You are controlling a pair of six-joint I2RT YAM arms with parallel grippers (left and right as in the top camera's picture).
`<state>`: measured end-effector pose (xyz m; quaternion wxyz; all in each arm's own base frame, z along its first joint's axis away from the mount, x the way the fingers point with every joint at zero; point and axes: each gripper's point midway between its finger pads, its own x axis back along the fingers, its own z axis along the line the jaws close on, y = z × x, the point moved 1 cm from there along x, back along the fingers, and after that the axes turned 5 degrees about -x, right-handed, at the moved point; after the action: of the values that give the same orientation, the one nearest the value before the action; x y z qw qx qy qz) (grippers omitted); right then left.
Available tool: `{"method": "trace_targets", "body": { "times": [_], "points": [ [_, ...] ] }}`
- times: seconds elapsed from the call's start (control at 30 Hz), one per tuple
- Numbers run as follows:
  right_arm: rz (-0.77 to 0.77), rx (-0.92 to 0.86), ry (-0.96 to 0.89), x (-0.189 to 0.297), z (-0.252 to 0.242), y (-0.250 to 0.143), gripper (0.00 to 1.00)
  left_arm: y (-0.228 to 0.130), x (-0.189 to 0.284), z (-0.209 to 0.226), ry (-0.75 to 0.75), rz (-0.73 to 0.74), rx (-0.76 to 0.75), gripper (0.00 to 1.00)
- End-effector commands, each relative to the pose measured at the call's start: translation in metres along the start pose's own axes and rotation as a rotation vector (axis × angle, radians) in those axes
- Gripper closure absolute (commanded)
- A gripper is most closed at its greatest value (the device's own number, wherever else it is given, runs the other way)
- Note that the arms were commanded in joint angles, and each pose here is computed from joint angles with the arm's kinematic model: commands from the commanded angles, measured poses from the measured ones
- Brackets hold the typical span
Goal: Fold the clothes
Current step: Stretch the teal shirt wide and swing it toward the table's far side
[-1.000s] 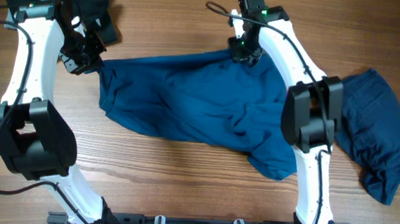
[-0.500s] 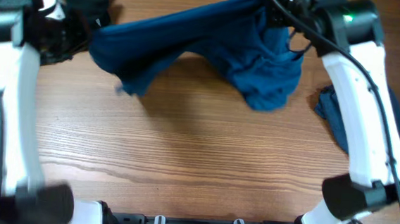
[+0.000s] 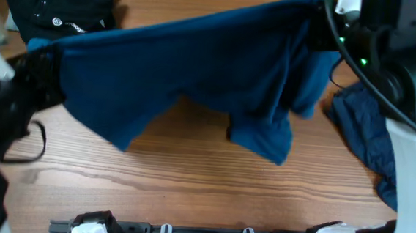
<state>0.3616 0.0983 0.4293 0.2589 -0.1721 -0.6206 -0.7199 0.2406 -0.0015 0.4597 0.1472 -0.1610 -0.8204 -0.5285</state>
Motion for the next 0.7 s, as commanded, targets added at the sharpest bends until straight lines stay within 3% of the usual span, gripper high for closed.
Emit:
{"method": "trace_targets", "body": {
  "times": [0.0, 0.3, 0.67],
  "points": [
    [-0.112, -0.077, -0.022, 0.049, -0.012, 0.013, 0.96, 0.004, 0.023, 0.003, 0.038, -0.068, -0.012, 0.96],
    [-0.183, -0.164, 0.009, 0.130, -0.024, -0.006, 0.96, -0.010, 0.062, -0.004, 0.041, -0.060, -0.010, 0.96],
    [-0.327, -0.198, 0.128, 0.211, -0.019, 0.002, 0.96, 0.011, 0.135, -0.032, -0.018, -0.233, -0.050, 0.96]
  ]
}}
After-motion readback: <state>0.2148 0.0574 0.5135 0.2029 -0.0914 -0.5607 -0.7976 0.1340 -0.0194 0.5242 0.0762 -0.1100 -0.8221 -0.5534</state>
